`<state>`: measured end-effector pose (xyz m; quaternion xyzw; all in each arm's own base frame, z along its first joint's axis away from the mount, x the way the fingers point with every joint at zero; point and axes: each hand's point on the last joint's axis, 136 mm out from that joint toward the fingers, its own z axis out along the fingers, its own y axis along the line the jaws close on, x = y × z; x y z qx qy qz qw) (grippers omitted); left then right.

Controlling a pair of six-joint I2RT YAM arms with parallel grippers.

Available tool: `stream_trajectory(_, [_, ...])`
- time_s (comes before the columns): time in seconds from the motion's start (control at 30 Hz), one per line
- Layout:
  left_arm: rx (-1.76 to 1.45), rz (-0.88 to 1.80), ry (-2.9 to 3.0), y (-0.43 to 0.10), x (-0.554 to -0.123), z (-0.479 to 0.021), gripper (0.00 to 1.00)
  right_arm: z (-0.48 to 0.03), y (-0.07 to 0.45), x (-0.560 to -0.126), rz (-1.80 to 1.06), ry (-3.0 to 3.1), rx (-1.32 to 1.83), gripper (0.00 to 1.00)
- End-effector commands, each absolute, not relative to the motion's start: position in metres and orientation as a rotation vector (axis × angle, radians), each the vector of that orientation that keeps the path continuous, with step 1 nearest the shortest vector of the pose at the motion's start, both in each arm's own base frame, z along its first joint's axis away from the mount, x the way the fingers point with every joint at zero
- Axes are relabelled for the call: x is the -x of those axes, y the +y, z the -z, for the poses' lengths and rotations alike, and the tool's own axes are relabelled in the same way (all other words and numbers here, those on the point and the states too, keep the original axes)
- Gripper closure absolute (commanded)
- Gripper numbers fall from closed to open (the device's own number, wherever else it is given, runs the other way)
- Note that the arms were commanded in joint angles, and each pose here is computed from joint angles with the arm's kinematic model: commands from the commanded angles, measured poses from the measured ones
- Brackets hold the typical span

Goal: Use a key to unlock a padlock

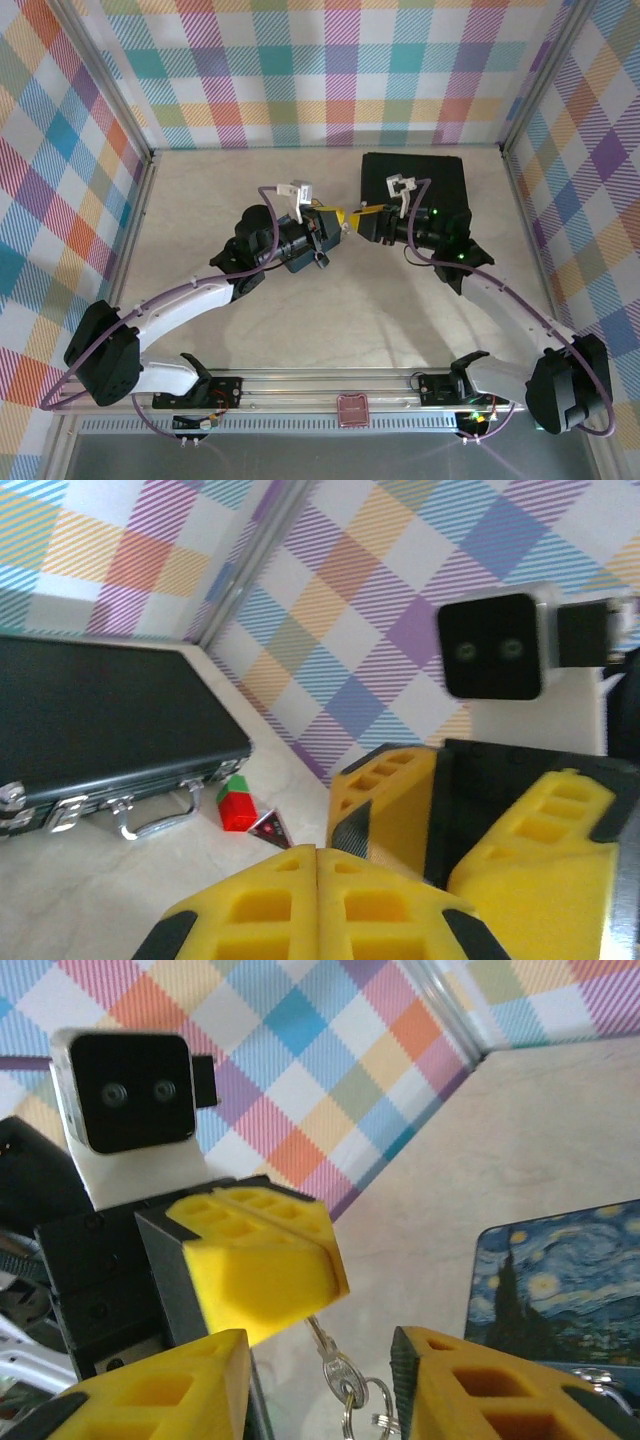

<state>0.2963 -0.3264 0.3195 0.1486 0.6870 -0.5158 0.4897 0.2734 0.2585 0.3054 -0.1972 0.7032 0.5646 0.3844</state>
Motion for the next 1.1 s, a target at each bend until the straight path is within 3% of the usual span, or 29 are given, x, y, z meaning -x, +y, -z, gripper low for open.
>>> stream_trajectory(0.0, [-0.395, 1.292, 1.561, -0.323, -0.291, -0.340, 1.00, -0.307, 0.262, -0.263, -1.511, 1.744, 0.550, 0.60])
stream_trajectory(0.17, [-0.382, 1.312, 1.537, -0.322, -0.290, -0.347, 1.00, -0.302, 0.260, -0.261, -1.502, 1.722, 0.546, 0.60])
stream_trajectory(0.5, [-0.364, 1.376, 1.529, -0.327, -0.290, -0.343, 1.00, -0.312, 0.261, -0.260, -1.554, 1.658, 0.536, 0.73])
stream_trajectory(0.7, [-0.368, 1.379, 1.531, -0.327, -0.289, -0.344, 1.00, -0.315, 0.261, -0.263, -1.548, 1.642, 0.525, 0.71])
stream_trajectory(0.87, [-0.362, 1.394, 1.522, -0.327, -0.288, -0.347, 1.00, -0.311, 0.264, -0.265, -1.575, 1.656, 0.528, 0.81])
stream_trajectory(1.07, [-0.355, 1.402, 1.514, -0.327, -0.288, -0.349, 1.00, -0.301, 0.265, -0.267, -1.592, 1.683, 0.500, 0.80])
